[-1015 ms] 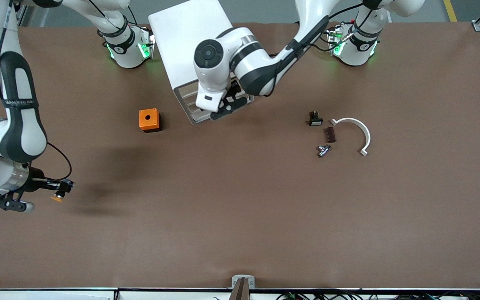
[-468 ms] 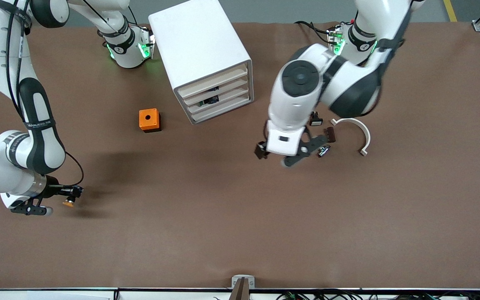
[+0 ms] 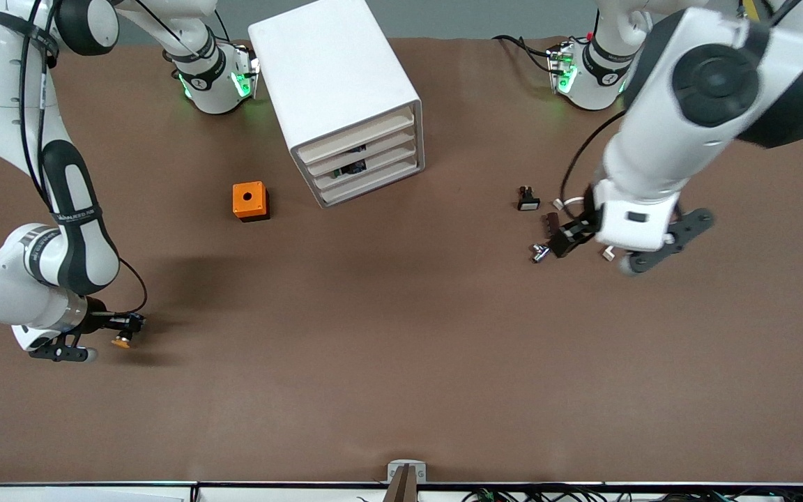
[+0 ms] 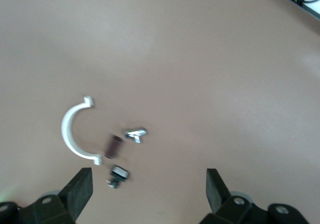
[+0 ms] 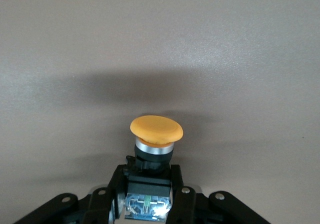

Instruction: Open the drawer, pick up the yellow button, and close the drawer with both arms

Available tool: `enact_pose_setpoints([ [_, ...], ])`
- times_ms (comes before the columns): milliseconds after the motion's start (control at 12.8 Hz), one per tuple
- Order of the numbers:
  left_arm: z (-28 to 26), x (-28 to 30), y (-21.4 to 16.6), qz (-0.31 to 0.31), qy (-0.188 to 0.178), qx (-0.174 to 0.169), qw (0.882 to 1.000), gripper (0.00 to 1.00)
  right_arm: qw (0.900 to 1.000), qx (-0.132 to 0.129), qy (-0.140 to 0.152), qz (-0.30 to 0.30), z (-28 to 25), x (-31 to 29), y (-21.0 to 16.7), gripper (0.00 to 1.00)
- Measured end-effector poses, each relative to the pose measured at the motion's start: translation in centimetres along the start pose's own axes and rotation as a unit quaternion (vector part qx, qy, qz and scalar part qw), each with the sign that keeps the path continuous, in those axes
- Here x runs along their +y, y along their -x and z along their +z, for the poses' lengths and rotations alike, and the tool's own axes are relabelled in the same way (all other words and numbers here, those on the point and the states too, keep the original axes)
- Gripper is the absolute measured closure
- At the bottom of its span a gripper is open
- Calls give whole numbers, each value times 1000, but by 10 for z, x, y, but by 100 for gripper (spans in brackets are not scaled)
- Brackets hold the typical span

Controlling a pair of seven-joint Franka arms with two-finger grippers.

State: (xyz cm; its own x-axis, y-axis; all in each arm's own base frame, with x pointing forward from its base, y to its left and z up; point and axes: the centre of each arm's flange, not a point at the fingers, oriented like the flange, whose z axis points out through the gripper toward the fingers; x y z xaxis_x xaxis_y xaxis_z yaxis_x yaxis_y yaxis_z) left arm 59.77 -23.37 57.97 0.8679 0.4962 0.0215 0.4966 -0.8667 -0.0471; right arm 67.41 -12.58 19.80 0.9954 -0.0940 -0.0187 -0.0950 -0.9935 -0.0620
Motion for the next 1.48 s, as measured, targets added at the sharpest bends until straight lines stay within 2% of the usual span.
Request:
enact_pose_setpoints([
  [156,-20,-36,-20,37,-4,5,999,0,1000,0,0,0,1,-1,0,60],
  [234,-28,-55,-30,58,-8,8,998,0,1000,0,0,-1,1,-1,0,54],
  [624,-60,-132,-48,134,-15,21,991,0,1000,10,-1,-12,-8,-4,-6,1],
  [937,-70,-192,-56,180,5,9,984,0,999,16,-3,-43,-60,-9,-11,0],
  [1249,-75,-208,-47,216,5,9,976,0,998,25,-12,-58,-150,-16,0,0],
  [1483,-67,-210,-43,219,2,2,976,0,997,39,-17,-65,-209,-22,13,0],
])
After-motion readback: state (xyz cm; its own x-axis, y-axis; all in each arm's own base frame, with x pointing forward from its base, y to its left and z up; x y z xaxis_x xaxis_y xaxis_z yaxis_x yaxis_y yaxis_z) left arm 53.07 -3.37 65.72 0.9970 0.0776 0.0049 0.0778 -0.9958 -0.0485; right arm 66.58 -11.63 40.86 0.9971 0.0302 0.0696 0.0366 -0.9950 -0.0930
